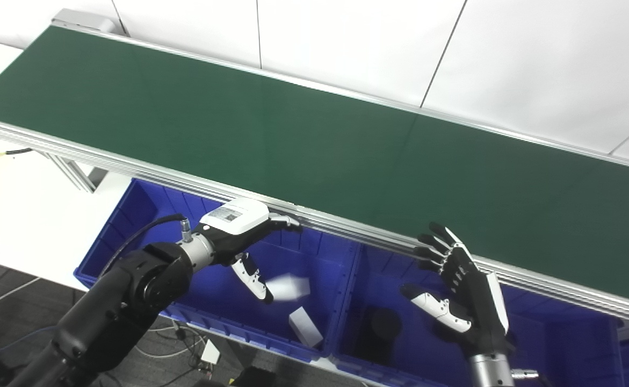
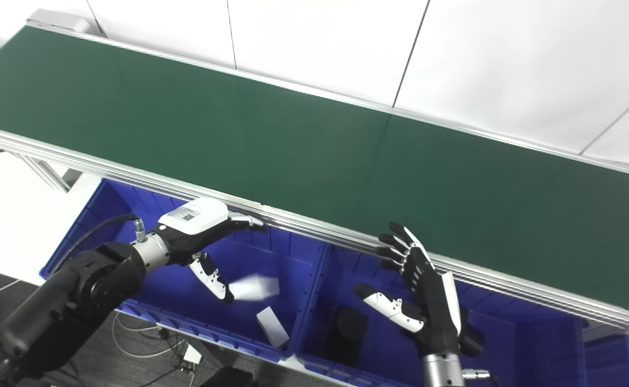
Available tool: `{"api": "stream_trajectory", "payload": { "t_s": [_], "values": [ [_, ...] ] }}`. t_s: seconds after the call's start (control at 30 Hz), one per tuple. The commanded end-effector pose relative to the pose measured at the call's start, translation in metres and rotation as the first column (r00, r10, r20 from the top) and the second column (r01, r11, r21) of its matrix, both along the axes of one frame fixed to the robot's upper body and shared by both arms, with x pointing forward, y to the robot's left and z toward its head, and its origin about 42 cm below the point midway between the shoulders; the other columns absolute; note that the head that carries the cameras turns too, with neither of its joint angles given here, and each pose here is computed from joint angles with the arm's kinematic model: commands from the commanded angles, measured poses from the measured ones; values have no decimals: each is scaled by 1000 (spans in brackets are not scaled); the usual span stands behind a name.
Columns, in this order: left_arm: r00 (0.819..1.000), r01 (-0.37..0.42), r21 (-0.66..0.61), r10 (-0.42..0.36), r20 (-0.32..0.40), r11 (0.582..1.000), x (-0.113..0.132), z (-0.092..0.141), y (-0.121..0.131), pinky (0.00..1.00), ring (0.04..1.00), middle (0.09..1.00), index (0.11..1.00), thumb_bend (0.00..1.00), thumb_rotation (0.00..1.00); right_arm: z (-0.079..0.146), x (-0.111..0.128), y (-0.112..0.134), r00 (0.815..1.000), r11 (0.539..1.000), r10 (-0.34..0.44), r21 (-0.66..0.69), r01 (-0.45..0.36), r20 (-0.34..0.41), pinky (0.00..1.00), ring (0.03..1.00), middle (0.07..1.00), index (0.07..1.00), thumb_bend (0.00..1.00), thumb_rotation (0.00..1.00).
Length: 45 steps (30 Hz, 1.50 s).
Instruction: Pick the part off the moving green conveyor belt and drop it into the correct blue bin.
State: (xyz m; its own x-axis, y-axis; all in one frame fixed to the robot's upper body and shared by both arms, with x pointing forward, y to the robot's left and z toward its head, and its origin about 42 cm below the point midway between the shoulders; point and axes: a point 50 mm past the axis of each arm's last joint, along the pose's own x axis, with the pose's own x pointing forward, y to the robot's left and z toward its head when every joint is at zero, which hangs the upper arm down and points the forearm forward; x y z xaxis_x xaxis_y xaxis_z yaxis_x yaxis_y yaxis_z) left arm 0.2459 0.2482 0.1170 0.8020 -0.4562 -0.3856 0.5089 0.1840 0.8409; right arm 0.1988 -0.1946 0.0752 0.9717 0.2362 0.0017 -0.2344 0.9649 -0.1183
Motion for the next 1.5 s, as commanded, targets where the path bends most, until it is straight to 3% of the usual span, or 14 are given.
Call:
{"api": "stream_trajectory", "payload": {
  "t_s": [0.0, 0.33, 0.53, 0.63, 0.67, 0.77, 0.87, 1.07, 1.23, 1.3, 1.47],
  "values": [
    [999, -2, -26, 3, 38, 1000, 7, 15, -3, 820, 870, 912, 909, 981, 304, 8, 2, 2, 999, 1000, -7, 18, 6, 32, 684, 748, 803, 869, 767, 364],
    [999, -5, -89, 10, 52, 996, 2, 25, -8, 819, 860, 893, 886, 983, 271, 7, -1, 3, 1000, 1000, -8, 30, 8, 21, 690, 752, 804, 866, 760, 349],
    [997, -40, -285, 55, 47, 958, -1, 27, -15, 784, 839, 867, 859, 948, 279, 0, -3, 5, 1000, 1000, -7, 25, 6, 17, 691, 751, 806, 869, 759, 348],
    [996, -87, -417, 94, -5, 905, -5, 23, -18, 770, 853, 873, 863, 890, 349, -3, -4, 7, 1000, 1000, -6, 25, 5, 17, 691, 748, 806, 870, 754, 343],
    [995, -101, -483, 102, -25, 870, -6, 20, -22, 768, 855, 875, 864, 882, 360, -4, -4, 8, 1000, 1000, -7, 26, 6, 14, 691, 747, 806, 871, 754, 342],
    [993, -120, -616, 107, -59, 779, -9, 11, -29, 716, 843, 878, 873, 888, 521, -8, -5, 9, 1000, 1000, -7, 26, 7, 7, 702, 756, 806, 867, 762, 347],
    [989, -148, -734, 106, -104, 663, -12, -5, -39, 735, 818, 865, 877, 904, 569, -12, -5, 9, 1000, 1000, -1, 19, 1, 9, 698, 756, 807, 869, 751, 346],
    [976, -215, -807, 134, -169, 550, -20, -35, -67, 718, 813, 865, 883, 922, 634, -20, -6, 12, 1000, 1000, 1, 5, -1, 13, 684, 753, 808, 870, 735, 472],
    [947, -320, -862, 150, -282, 394, -26, -56, -81, 747, 820, 855, 887, 813, 654, -28, -8, 18, 1000, 1000, 2, 16, -2, 12, 680, 747, 810, 878, 736, 557],
    [936, -351, -863, 154, -316, 364, -28, -65, -80, 753, 821, 854, 889, 814, 670, -31, -8, 20, 1000, 1000, 1, 19, -1, 11, 678, 746, 809, 879, 739, 572],
    [922, -388, -855, 156, -355, 343, -32, -82, -63, 795, 830, 860, 890, 804, 722, -38, -10, 29, 1000, 999, -3, 36, 2, 4, 680, 752, 807, 876, 756, 609]
  ]
}}
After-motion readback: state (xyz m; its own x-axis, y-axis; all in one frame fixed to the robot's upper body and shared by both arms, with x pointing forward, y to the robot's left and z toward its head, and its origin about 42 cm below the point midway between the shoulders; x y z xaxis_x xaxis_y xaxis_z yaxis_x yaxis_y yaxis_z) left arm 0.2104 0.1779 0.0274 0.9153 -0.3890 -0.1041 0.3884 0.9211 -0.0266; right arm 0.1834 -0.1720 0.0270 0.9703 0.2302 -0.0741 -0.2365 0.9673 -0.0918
